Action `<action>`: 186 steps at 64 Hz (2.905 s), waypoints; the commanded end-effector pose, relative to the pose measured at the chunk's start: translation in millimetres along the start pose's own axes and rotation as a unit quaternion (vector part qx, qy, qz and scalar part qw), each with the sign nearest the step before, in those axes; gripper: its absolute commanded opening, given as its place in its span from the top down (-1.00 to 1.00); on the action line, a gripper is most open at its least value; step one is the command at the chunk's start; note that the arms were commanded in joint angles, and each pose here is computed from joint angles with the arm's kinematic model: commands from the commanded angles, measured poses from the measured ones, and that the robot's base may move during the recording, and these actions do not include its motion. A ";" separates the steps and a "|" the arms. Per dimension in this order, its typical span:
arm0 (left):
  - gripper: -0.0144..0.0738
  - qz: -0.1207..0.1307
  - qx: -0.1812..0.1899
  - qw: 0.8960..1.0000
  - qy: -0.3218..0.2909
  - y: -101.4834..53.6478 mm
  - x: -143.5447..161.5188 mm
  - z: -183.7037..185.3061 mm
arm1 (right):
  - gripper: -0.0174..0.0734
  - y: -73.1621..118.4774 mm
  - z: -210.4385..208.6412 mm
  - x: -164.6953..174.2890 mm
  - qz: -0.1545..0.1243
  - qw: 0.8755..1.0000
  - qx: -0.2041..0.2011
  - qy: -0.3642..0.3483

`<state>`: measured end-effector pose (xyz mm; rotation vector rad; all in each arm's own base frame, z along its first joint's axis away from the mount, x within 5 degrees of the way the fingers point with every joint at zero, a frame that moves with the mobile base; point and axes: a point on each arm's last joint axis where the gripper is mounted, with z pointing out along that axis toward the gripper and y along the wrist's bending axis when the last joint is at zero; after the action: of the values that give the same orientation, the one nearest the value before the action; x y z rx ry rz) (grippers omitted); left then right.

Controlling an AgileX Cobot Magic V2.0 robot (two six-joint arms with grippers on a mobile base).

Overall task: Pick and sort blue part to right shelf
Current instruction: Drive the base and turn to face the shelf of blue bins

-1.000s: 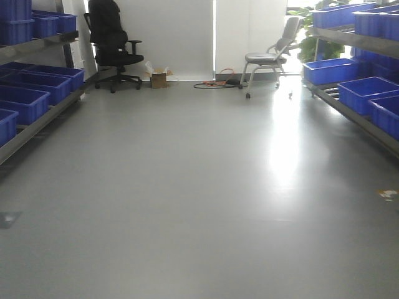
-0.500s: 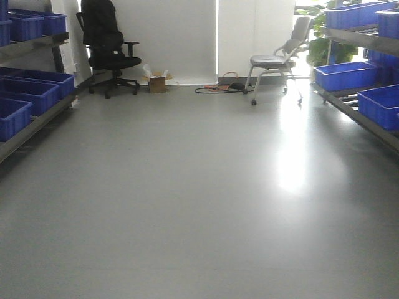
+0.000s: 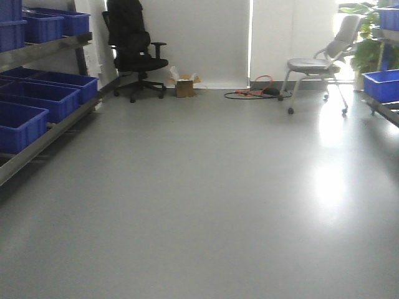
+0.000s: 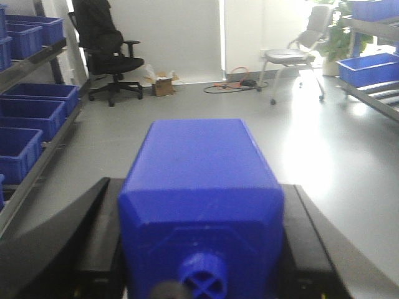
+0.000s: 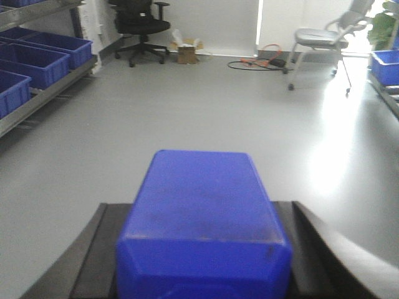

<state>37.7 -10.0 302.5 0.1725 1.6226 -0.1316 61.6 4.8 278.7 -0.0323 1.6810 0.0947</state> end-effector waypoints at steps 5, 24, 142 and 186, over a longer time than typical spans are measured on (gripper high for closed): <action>-0.08 -0.003 -0.001 0.999 -0.054 0.7 -16.4 -2.0 | -0.30 0.3 -2.3 -17.2 -0.006 0.998 0.001 -0.055; -0.08 -0.004 -0.001 0.999 -0.054 0.7 -16.4 -2.0 | -0.30 0.3 -2.3 -17.2 -0.006 0.998 0.001 -0.055; -0.08 -0.004 -0.001 0.999 -0.054 0.7 -16.4 -2.0 | -0.30 0.3 -2.3 -17.2 -0.006 0.998 0.001 -0.055; -0.08 -0.004 0.000 0.999 -0.054 0.6 -16.4 -2.0 | -0.30 0.3 -2.3 -17.2 -0.006 0.998 0.001 -0.055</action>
<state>37.7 -10.0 302.5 0.1725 1.6226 -0.1316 61.6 4.8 278.7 -0.0323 1.6810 0.0947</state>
